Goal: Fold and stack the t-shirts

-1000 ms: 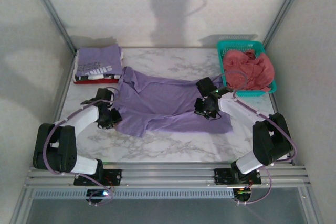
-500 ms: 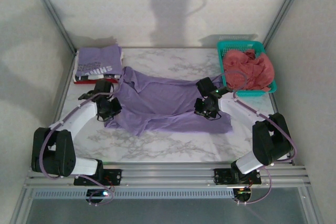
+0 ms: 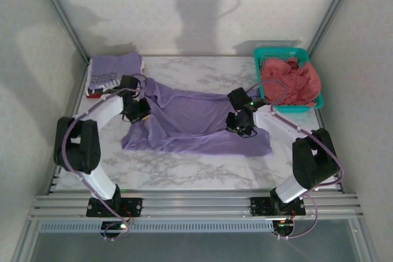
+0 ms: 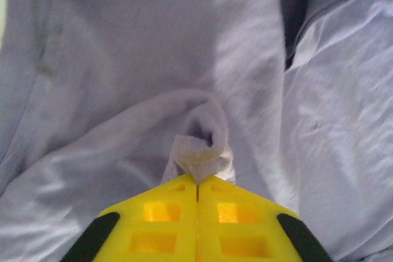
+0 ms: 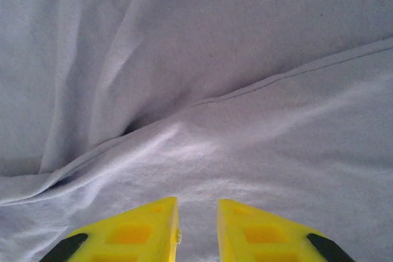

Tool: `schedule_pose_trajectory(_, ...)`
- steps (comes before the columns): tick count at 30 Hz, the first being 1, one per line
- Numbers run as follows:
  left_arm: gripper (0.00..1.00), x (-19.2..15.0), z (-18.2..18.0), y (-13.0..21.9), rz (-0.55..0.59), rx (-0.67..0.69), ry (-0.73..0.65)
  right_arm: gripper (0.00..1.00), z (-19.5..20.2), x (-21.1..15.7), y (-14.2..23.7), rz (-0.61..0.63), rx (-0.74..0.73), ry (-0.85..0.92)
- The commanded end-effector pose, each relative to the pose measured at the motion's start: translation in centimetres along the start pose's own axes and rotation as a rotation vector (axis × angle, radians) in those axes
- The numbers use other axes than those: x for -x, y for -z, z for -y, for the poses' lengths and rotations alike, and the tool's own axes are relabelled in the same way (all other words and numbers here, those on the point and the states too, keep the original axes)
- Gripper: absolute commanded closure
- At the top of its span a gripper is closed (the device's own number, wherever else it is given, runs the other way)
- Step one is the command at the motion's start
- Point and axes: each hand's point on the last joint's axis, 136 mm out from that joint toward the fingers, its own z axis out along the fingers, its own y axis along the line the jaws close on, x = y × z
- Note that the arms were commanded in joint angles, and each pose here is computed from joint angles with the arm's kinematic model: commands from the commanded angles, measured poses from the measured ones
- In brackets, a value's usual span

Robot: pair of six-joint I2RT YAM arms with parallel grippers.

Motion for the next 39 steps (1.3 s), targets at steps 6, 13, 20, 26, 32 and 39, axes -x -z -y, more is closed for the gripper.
schedule_pose_trajectory(6, 0.48, 4.0, 2.3, 0.3, 0.095, -0.038, -0.045, 0.75, -0.2, 0.1, 0.8, 0.018, 0.001, 0.02)
schedule_pose_trajectory(13, 0.43, 0.5, -0.2, 3.4, 0.078, 0.015, -0.042, 0.74, -1.6, -1.3, 0.8, 0.01, 0.026, 0.04)
schedule_pose_trajectory(20, 0.43, -6.9, -3.9, 1.8, -0.048, 0.03, -0.016, 0.74, -3.2, -1.4, 0.6, -0.003, 0.067, 0.035)
schedule_pose_trajectory(26, 0.45, -7.7, -3.9, 1.1, -0.057, -0.017, -0.012, 0.67, -10.0, -5.3, 1.5, 0.048, 0.234, 0.11)
schedule_pose_trajectory(32, 0.51, -9.3, -4.1, 1.3, -0.081, -0.024, -0.012, 0.64, -12.1, -6.4, 1.4, 0.082, 0.245, 0.097)
schedule_pose_trajectory(39, 0.6, -12.7, -4.0, 0.4, -0.13, -0.031, -0.036, 0.64, -11.2, -5.8, 1.8, 0.11, 0.19, 0.115)
